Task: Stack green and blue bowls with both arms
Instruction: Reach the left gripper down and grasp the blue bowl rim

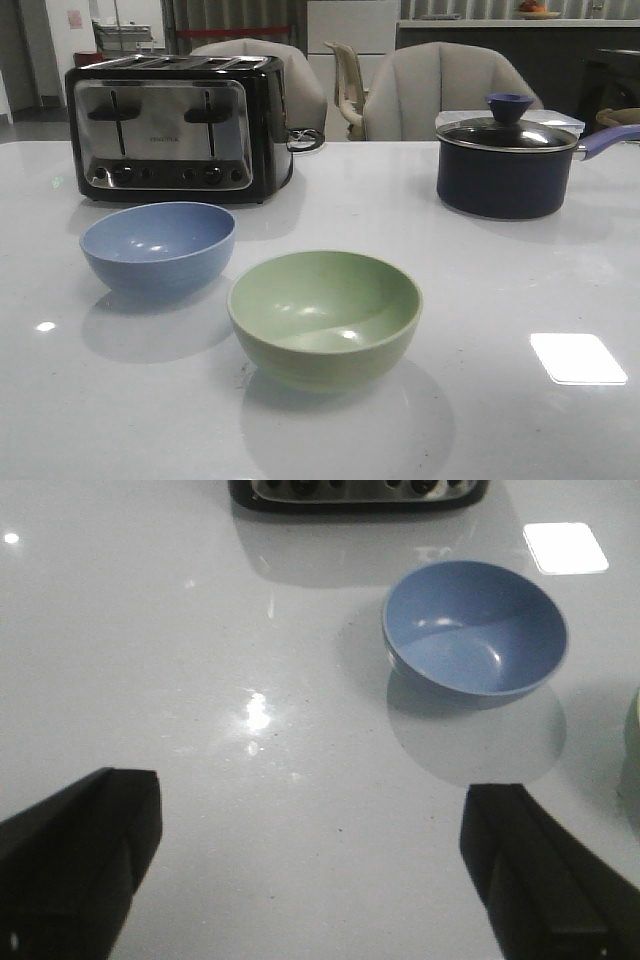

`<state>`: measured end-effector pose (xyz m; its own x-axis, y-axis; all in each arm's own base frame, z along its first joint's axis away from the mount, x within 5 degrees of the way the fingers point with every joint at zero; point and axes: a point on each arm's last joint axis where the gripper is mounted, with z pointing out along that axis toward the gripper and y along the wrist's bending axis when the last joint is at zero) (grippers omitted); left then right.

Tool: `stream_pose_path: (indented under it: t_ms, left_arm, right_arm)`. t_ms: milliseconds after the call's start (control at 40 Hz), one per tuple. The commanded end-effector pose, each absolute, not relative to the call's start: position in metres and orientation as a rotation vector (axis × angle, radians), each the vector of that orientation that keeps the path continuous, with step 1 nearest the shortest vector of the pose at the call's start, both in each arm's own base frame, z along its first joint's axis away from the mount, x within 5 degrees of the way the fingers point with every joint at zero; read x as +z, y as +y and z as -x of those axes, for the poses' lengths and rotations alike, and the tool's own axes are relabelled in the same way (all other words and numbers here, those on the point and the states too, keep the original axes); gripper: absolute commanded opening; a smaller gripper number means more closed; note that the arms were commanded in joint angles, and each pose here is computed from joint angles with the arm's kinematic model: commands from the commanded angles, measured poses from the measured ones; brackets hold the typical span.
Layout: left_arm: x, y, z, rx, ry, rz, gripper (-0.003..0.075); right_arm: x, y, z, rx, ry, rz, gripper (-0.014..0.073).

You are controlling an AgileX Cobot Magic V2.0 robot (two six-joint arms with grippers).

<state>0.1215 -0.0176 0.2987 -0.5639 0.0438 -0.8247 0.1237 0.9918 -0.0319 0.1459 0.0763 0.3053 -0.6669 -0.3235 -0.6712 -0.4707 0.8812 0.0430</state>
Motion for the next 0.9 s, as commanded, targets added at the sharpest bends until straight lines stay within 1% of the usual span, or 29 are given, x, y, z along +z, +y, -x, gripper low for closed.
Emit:
stream_pose_path:
  t_ms: [0,175,350,650,875]
  left_arm:
    - [0.316,-0.027,-0.137,-0.145,2.101,-0.167,0.0659]
    - [0.321,-0.044,-0.169,-0.172,2.174,-0.238,0.0659]
    - [0.319,-0.062,-0.217,-0.184,2.264,-0.267,0.0659]
    - [0.285,-0.087,-0.305,-0.168,2.432,-0.28,0.0659]
    - [0.252,-0.101,-0.356,-0.143,2.505,-0.297,0.0659]
  right_arm:
    - [0.321,0.076,-0.148,0.293,2.242,0.534,0.0366]
    - [0.319,0.077,-0.148,0.291,2.267,0.54,0.0366]
    - [0.319,0.077,-0.148,0.291,2.268,0.54,0.0366]
    - [0.319,0.077,-0.148,0.291,2.268,0.54,0.0366]
    - [0.319,0.077,-0.148,0.291,2.268,0.54,0.0366]
